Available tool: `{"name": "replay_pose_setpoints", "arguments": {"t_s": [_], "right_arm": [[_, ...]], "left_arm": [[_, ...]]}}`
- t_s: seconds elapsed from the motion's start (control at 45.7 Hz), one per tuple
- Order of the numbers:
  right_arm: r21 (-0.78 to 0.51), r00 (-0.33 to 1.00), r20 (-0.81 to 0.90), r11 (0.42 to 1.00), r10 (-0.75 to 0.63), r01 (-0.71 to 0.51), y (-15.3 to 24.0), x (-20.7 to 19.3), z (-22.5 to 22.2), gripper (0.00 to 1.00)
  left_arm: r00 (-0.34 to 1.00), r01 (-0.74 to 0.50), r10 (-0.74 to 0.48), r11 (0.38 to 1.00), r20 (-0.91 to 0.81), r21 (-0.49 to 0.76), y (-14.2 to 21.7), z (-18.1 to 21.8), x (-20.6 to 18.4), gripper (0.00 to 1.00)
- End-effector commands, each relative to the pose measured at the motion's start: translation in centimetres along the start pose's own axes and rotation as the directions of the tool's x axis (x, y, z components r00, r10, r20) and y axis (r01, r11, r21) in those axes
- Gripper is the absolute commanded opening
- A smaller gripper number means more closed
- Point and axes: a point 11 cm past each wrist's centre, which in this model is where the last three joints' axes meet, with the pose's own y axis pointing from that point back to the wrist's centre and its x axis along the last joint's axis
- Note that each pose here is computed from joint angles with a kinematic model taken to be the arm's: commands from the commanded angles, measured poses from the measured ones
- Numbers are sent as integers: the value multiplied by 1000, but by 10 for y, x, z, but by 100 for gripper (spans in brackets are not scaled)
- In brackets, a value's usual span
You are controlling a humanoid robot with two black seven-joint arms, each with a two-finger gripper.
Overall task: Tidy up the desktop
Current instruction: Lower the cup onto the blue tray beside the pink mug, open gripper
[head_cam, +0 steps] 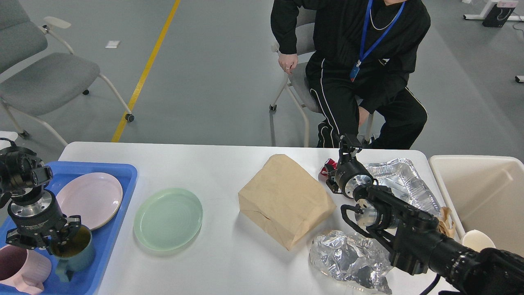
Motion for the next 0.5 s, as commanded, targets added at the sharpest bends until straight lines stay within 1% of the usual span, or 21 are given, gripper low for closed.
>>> {"name": "replay_pose_setpoints", "arguments": {"t_s": [0.0, 0.088, 0.197, 0.241, 0.328, 0.482], "right_arm": [[0, 1000, 0, 1000, 0, 0, 0, 0, 0, 100], [0, 1000, 0, 1000, 0, 0, 0, 0, 0, 100], [0, 1000, 0, 1000, 0, 0, 0, 0, 0, 100], [1, 1000, 1, 1000, 0, 0, 0, 0, 0, 100], [0, 1000, 0, 1000, 0, 0, 0, 0, 0, 100], [0, 1000, 0, 1000, 0, 0, 0, 0, 0, 100]], "left_arm": [[1000, 15, -15, 1000, 4, -14, -3, 4, -4, 46], [1000, 19, -19, 1000, 15, -17, 1, 9, -5, 59], [1000, 10, -10, 1000, 18, -22, 14, 11, -3, 80], [1000, 4, -4, 1000, 19, -22, 20, 12, -1, 85], [1000, 12, -12, 1000, 22, 0, 30, 7, -2, 92], [1000, 4, -4, 1000, 17, 16, 61, 2, -3, 95]]}}
